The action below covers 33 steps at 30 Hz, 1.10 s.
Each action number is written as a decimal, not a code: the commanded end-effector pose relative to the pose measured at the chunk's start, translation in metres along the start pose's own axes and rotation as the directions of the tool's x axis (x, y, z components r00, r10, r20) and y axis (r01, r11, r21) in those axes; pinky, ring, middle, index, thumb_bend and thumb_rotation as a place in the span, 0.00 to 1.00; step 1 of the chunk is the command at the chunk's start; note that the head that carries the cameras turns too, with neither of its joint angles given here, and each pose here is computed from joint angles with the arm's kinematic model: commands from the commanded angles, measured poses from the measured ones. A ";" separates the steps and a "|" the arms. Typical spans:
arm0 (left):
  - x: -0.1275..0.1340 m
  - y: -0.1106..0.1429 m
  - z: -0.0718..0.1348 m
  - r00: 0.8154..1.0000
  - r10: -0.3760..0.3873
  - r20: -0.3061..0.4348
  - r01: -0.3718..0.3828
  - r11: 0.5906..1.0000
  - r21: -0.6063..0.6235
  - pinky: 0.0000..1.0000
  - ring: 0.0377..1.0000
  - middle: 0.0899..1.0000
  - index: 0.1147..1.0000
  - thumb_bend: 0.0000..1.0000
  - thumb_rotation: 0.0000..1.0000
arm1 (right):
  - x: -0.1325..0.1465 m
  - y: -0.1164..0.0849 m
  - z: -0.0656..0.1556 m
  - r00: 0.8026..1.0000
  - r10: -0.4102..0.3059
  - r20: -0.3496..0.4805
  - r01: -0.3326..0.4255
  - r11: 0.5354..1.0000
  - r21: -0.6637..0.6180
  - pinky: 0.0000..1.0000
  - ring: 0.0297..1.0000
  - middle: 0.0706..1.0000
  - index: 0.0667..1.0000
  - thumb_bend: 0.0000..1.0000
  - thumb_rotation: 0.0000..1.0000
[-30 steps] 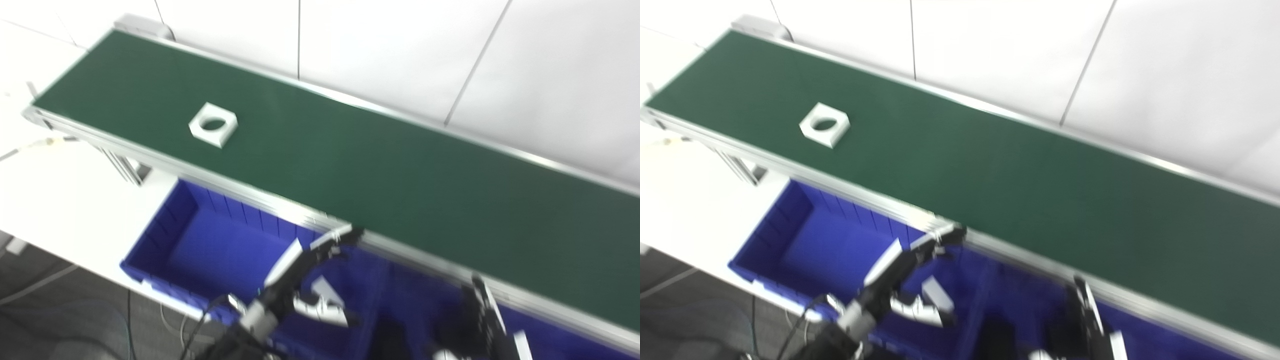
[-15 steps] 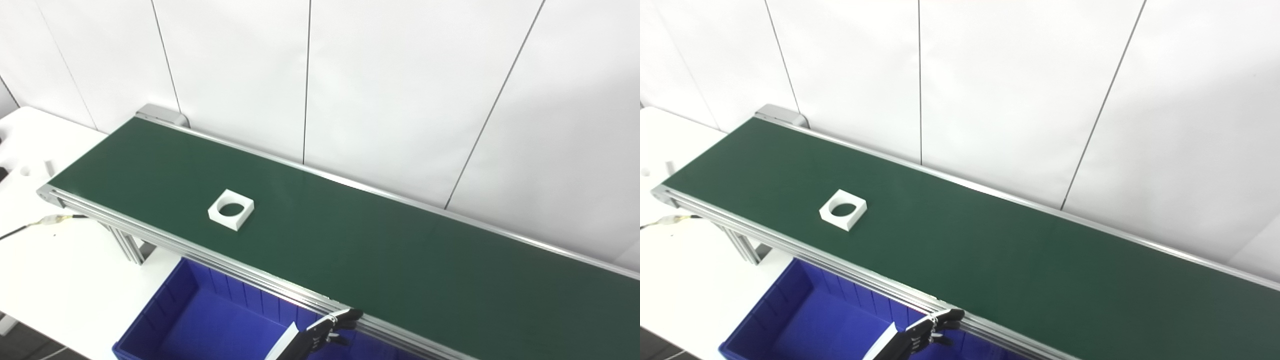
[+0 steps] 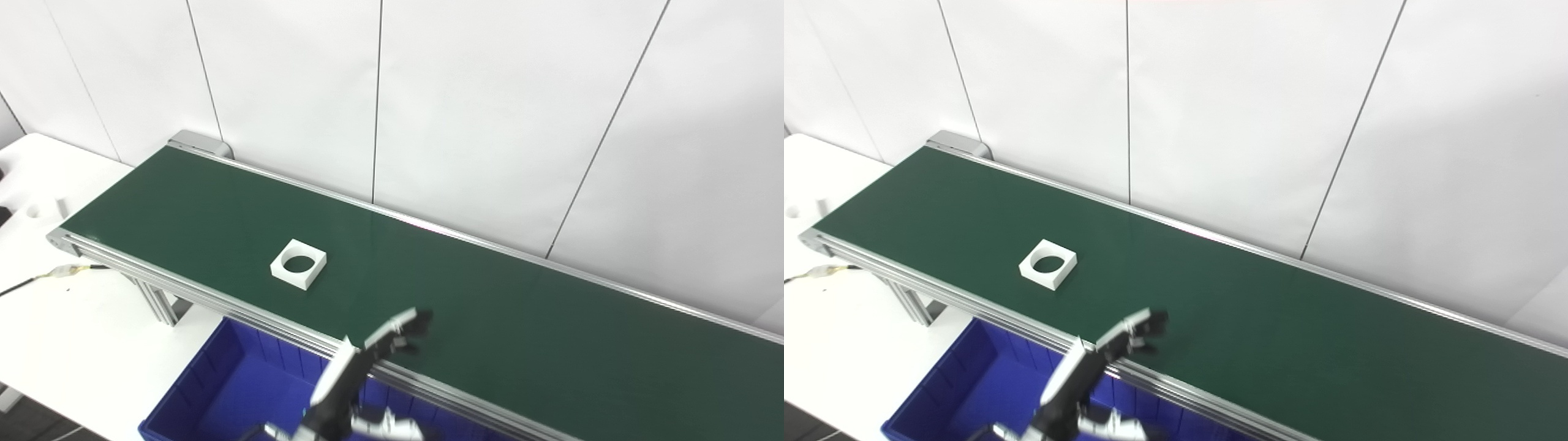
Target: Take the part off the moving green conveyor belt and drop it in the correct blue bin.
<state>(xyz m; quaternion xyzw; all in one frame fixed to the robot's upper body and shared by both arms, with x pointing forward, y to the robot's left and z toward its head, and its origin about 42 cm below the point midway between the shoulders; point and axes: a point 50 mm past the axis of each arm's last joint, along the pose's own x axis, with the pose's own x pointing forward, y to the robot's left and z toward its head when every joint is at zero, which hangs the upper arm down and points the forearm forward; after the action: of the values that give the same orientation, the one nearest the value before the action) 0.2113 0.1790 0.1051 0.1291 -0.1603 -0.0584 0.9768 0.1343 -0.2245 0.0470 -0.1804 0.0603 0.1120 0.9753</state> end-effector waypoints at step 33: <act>0.151 0.173 -0.016 0.964 -0.163 -0.208 0.261 0.719 0.644 0.91 0.99 0.99 0.97 0.87 0.03 | 0.010 0.000 0.014 0.994 -0.022 0.103 0.023 1.000 -0.014 0.72 0.80 0.85 0.90 0.78 0.27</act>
<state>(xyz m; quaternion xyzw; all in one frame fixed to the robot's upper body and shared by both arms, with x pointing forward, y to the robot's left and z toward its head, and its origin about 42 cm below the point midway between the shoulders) 0.3567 0.3193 0.1584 0.4610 -0.0636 -0.1063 0.8787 0.1427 -0.2188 0.0467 -0.1864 0.0441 0.1163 0.9746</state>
